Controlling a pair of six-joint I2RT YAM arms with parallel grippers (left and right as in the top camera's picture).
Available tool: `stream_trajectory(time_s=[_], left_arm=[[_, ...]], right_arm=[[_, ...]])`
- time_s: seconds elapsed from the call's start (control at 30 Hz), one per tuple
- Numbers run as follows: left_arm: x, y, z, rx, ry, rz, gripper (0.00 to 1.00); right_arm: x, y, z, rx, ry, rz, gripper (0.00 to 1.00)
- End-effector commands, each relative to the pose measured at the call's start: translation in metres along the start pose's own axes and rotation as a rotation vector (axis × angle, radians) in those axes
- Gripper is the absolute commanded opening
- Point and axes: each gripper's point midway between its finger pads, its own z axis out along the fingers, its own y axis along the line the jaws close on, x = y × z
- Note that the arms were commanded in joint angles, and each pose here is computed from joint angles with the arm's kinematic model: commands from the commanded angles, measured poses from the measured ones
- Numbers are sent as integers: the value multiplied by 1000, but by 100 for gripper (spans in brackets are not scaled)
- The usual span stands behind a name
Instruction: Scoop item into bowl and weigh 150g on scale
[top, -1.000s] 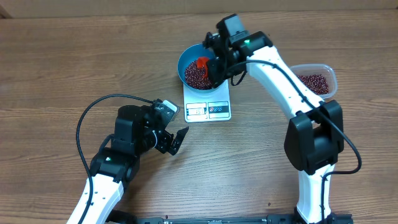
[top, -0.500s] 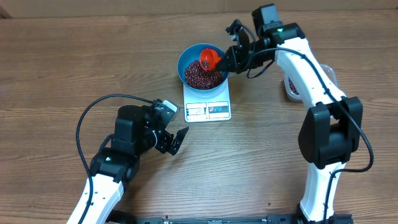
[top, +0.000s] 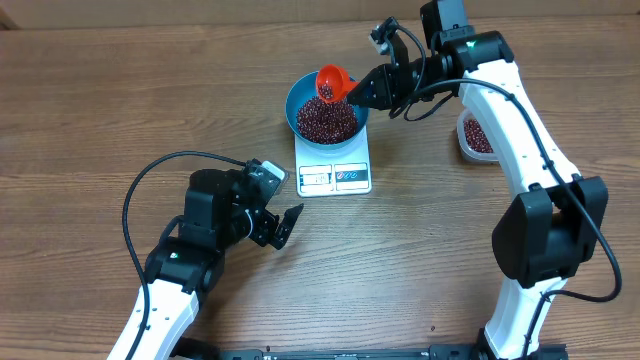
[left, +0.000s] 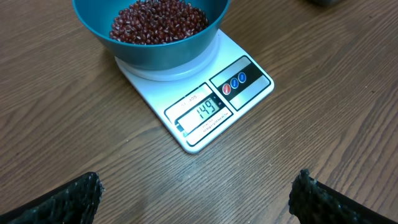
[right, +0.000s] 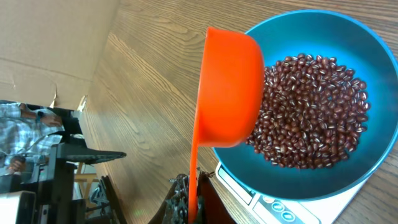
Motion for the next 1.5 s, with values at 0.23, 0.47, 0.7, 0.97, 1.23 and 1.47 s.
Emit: stream_trajectory(time_s=[0.23, 0.47, 0.7, 0.97, 1.23, 1.47], left_arm=[[1, 2, 1, -4, 5, -14, 100], [1, 2, 1, -4, 5, -14, 100], [1, 2, 1, -4, 5, -14, 100], [1, 2, 1, -4, 5, -14, 99], [1, 2, 1, -4, 5, -14, 99], [1, 2, 1, -4, 5, -14, 100]], right_arm=[[1, -8, -8, 153, 6, -25, 4], [7, -13, 6, 295, 45, -66, 4], [9, -21, 12, 429, 62, -84, 4], [8, -24, 10, 492, 64, -103, 4], [9, -25, 13, 549, 74, -131, 4], [11, -23, 16, 588, 102, -203, 4]])
